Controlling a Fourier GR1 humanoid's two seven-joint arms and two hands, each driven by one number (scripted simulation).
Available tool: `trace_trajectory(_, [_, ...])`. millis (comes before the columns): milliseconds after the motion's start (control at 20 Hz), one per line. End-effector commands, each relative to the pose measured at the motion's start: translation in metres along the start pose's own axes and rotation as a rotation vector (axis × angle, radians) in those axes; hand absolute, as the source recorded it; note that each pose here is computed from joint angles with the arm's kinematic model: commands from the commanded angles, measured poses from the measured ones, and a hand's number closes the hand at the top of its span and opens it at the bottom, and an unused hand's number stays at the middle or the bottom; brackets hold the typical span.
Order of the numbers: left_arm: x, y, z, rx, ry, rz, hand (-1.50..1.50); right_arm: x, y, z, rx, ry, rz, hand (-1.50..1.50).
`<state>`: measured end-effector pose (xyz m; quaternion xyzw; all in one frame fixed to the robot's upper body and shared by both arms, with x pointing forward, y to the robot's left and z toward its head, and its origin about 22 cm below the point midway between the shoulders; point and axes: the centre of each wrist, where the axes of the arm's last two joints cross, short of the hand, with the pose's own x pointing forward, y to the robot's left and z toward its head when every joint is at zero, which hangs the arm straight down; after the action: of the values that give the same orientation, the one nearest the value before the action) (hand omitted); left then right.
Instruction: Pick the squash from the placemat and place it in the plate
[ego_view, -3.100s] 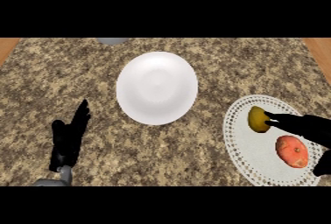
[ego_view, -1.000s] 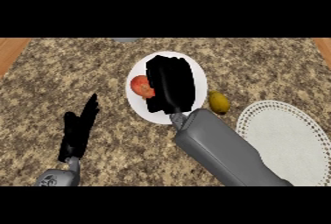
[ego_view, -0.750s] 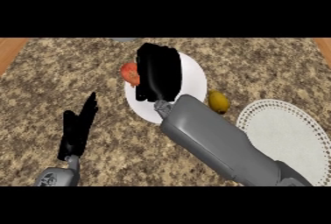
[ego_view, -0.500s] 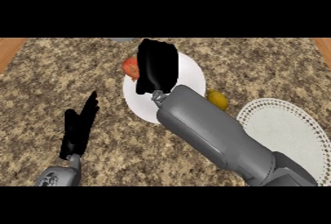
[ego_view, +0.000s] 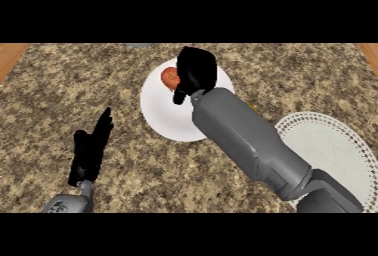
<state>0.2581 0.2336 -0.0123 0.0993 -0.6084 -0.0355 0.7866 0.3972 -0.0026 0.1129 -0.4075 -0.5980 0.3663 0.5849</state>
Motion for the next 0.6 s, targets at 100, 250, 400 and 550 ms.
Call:
trace_trajectory(100, [0.006,0.002,-0.006,0.017,-0.002,-0.014,0.0,-0.038,0.021,-0.011,0.251,0.059,-0.009,1.5])
trace_trajectory(250, [0.008,0.014,-0.004,0.009,0.006,-0.005,0.0,-0.038,0.017,-0.016,0.314,0.08,-0.007,-1.5])
trace_trajectory(400, [0.012,0.019,0.002,0.001,0.005,0.007,0.0,-0.047,0.025,-0.014,0.345,-0.017,-0.037,-1.5])
trace_trajectory(550, [0.0,0.019,-0.003,0.018,0.013,0.003,0.0,-0.054,0.029,-0.01,0.288,-0.143,-0.161,-1.5])
